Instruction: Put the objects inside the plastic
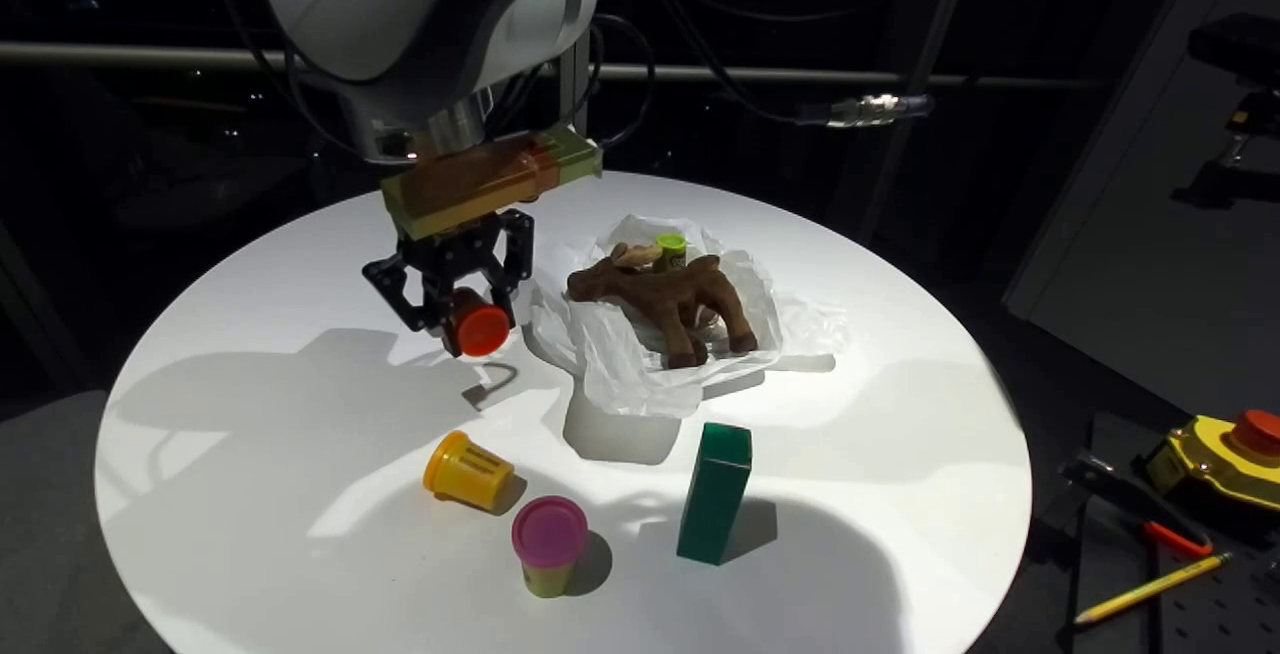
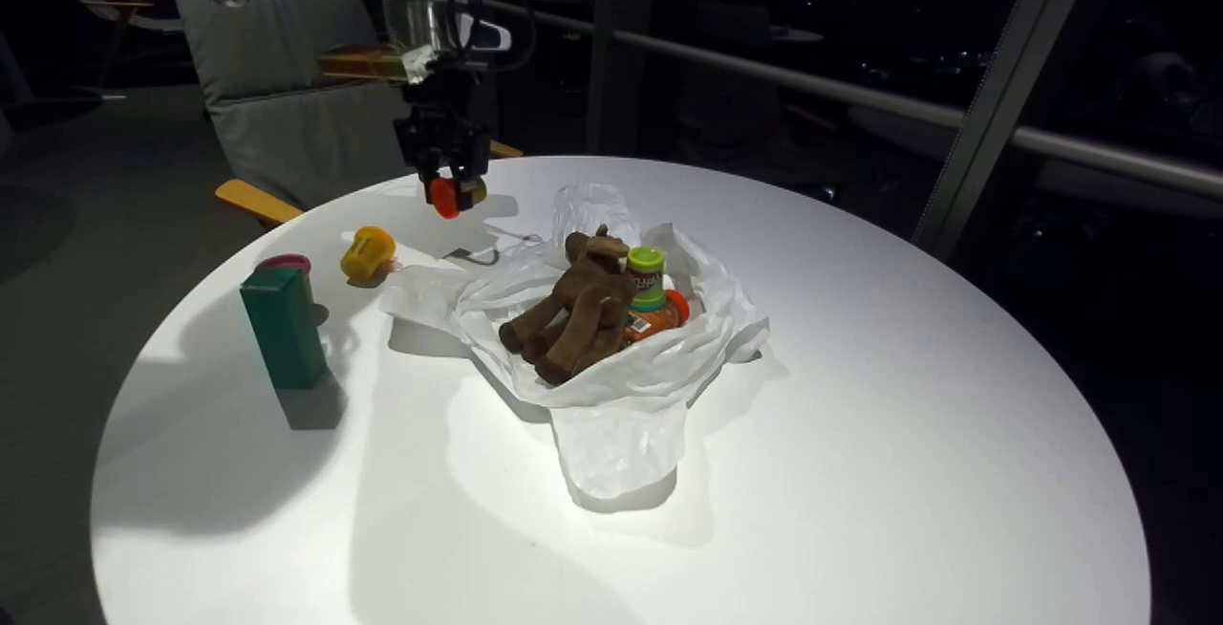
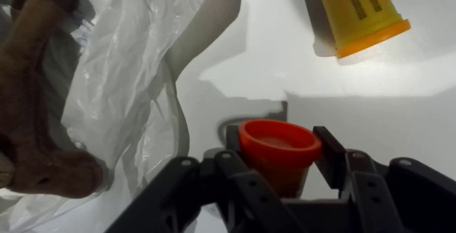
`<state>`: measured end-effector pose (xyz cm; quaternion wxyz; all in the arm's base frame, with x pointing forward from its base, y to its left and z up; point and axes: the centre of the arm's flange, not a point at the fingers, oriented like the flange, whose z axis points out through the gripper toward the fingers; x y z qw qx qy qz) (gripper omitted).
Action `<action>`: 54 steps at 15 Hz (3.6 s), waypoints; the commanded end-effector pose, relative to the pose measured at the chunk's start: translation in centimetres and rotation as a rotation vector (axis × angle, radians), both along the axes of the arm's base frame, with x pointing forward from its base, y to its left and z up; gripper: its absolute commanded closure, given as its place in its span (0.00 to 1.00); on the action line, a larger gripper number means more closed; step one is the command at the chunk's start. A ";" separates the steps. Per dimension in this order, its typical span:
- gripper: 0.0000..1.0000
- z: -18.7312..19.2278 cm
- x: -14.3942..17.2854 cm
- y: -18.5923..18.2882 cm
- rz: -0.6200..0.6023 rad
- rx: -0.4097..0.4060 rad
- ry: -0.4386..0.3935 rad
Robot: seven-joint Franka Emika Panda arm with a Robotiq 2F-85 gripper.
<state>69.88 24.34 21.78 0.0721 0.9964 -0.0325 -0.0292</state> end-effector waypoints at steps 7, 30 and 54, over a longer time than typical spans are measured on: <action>0.71 0.6 -6.8 -6.6 -0.174 -0.132 0.012; 0.00 -0.4 -6.3 -14.6 -0.225 -0.273 -0.171; 0.00 -2.8 -5.3 8.5 0.599 0.138 0.089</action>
